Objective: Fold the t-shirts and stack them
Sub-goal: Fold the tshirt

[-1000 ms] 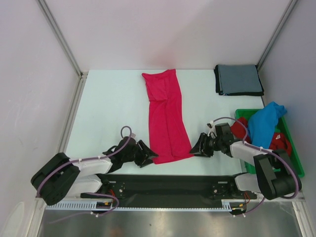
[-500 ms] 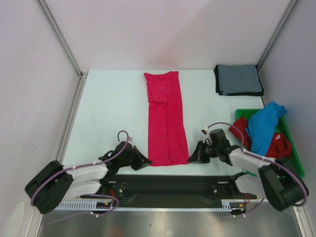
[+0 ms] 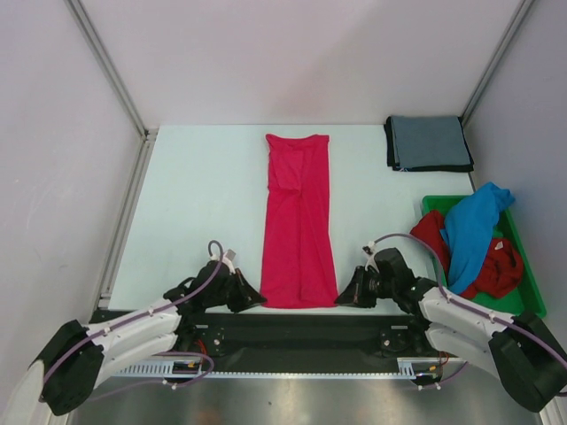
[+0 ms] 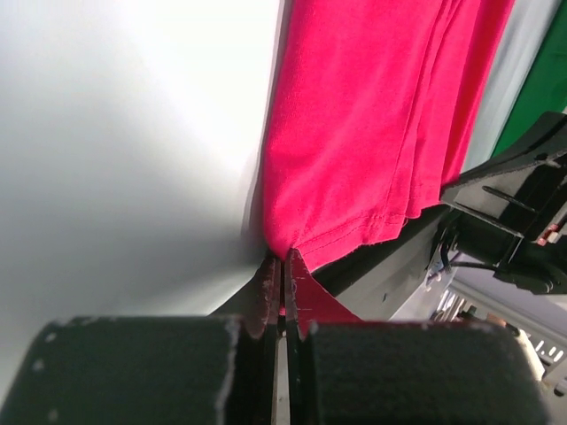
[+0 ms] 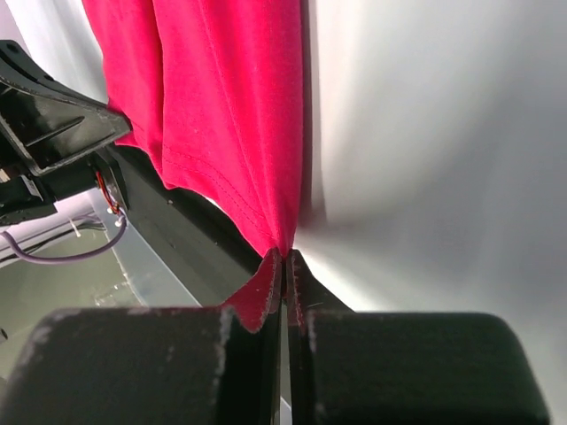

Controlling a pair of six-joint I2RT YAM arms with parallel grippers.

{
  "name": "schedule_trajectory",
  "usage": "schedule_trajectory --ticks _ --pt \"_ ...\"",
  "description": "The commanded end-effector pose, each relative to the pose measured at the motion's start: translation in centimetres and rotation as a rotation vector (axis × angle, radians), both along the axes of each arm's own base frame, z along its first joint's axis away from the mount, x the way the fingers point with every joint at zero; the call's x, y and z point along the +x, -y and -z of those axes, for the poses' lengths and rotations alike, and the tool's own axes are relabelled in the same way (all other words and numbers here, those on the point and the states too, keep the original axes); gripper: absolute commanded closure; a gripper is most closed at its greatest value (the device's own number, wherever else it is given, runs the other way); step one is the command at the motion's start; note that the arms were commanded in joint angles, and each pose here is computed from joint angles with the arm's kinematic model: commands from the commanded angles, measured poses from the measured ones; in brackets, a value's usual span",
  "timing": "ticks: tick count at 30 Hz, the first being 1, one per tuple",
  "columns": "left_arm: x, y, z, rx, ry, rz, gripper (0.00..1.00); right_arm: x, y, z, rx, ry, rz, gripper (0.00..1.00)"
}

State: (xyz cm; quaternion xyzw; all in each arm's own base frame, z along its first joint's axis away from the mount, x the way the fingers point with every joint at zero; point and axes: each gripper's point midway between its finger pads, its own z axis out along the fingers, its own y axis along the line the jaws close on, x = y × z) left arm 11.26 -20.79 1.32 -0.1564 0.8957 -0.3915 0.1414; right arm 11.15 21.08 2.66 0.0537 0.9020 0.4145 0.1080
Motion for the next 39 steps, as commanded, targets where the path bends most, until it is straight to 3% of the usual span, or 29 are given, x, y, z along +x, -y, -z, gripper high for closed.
schedule_trajectory --ticks 1,27,31,34,36,39 --pt "-1.8 -0.9 1.4 0.013 -0.016 0.045 1.00 -0.7 -0.1 0.1 0.012 -0.012 0.020 1.00" --pt "-3.5 -0.9 1.7 -0.081 -0.025 0.070 1.00 -0.8 -0.6 -1.0 0.068 0.013 0.090 1.00" --pt "-1.2 -0.2 -0.9 -0.090 0.043 0.023 1.00 1.1 -0.9 -2.8 0.061 0.061 0.109 1.00" --pt "2.2 0.4 -4.5 -0.103 0.117 -0.030 1.00 4.2 -0.8 -4.5 0.055 0.088 0.112 1.00" --pt "4.4 -0.2 -4.7 -0.052 0.130 -0.058 1.00 7.3 -0.8 -6.8 0.061 0.160 0.117 1.00" --pt "8.6 -0.1 -6.4 -0.044 0.167 -0.079 1.00 10.7 -0.5 -6.6 0.022 0.145 0.106 1.00"
